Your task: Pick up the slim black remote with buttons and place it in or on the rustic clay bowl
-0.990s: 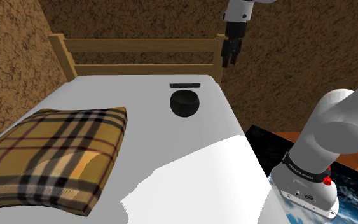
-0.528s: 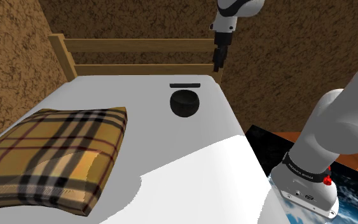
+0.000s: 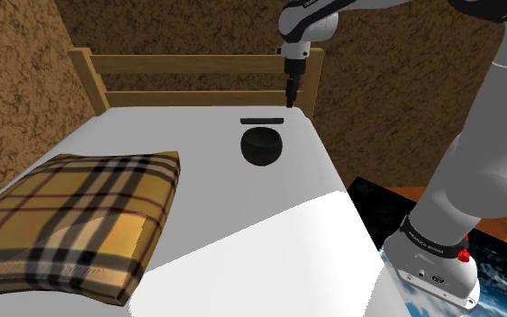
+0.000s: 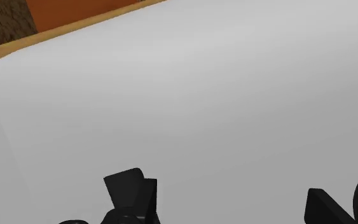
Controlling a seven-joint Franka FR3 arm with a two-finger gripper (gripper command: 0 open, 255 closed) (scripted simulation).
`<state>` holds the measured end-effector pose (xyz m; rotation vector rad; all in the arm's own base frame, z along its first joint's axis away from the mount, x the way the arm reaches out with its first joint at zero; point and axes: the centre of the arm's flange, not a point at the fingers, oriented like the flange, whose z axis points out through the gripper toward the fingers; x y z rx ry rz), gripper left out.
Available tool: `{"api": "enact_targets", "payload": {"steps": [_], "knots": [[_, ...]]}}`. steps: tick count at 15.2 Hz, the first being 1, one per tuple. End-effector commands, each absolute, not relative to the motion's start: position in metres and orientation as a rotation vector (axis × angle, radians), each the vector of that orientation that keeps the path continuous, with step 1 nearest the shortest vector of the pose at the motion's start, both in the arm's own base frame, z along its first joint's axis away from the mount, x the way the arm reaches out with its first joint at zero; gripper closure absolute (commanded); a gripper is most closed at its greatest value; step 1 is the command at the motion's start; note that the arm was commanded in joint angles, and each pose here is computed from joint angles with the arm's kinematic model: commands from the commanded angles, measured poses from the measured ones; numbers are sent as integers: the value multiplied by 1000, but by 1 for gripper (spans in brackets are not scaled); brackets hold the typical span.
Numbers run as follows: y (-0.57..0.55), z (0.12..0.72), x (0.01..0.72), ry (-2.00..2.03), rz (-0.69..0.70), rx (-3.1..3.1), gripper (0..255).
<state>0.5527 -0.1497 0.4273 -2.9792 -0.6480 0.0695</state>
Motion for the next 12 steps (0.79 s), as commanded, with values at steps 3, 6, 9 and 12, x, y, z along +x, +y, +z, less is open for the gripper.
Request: {"api": "enact_targets", "payload": {"steps": [3, 6, 9, 12], "knots": [[-156, 400, 599, -790, 65, -2952, 0], [-159, 380, 633, -893, 62, -2928, 0], [-159, 361, 667, -994, 58, -2901, 0], [-158, 349, 679, -1030, 57, -2890, 0]]}}
